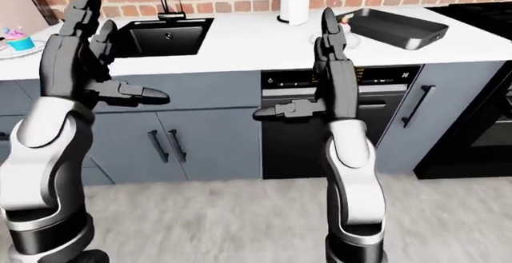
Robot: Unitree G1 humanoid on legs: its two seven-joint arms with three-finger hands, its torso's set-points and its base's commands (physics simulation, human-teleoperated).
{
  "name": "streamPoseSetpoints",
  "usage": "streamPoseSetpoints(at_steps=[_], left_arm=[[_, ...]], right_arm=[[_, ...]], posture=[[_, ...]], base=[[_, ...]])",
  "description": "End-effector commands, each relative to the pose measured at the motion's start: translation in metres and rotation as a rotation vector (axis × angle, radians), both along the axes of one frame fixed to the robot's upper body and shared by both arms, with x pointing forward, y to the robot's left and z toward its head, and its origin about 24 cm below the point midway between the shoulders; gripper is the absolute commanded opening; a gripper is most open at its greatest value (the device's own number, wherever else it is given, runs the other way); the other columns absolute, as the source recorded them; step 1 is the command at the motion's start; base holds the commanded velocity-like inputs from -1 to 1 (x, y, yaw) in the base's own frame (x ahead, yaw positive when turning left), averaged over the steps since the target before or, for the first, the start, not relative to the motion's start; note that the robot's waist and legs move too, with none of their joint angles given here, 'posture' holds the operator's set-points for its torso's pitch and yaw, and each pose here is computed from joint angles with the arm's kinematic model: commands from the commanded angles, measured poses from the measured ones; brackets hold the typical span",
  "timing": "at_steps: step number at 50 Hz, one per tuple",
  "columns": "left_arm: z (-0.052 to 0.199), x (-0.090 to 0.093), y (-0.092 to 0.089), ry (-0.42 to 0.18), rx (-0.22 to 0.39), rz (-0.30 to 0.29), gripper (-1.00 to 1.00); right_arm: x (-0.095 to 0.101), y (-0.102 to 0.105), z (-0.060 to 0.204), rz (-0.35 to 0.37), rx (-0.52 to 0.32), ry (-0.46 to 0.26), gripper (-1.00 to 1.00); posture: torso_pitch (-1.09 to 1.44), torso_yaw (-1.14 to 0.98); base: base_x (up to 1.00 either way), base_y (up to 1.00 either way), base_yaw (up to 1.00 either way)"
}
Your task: Move the dessert items from the plate to the tray.
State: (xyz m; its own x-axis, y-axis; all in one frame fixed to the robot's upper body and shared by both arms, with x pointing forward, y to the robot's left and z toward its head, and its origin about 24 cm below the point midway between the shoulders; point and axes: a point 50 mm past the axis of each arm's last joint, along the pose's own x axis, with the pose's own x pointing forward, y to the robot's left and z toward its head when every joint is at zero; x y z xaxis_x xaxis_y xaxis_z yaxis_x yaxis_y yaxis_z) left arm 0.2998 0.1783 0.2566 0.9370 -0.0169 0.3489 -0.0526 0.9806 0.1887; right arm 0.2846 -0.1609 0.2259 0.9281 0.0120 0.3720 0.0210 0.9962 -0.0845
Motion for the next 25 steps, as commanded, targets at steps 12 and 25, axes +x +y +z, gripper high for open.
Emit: streamPoseSetpoints(at_steps=[12, 25], left_arm=[[0.026, -0.004, 0.004, -0.056, -0.010, 0.037, 1.00], [0.025, -0.011, 0.010, -0.065, 0.000, 0.050, 1.00]], right_arm=[[-0.007, -0.004, 0.014, 0.014, 0.000, -0.057, 1.00], [-0.010, -0.004, 0.016, 0.014, 0.006, -0.066, 1.00]], posture=[[0.00, 0.00], [0.00, 0.00]], base=[[0.34, 0.51, 0.00], [0.34, 0.51, 0.00]])
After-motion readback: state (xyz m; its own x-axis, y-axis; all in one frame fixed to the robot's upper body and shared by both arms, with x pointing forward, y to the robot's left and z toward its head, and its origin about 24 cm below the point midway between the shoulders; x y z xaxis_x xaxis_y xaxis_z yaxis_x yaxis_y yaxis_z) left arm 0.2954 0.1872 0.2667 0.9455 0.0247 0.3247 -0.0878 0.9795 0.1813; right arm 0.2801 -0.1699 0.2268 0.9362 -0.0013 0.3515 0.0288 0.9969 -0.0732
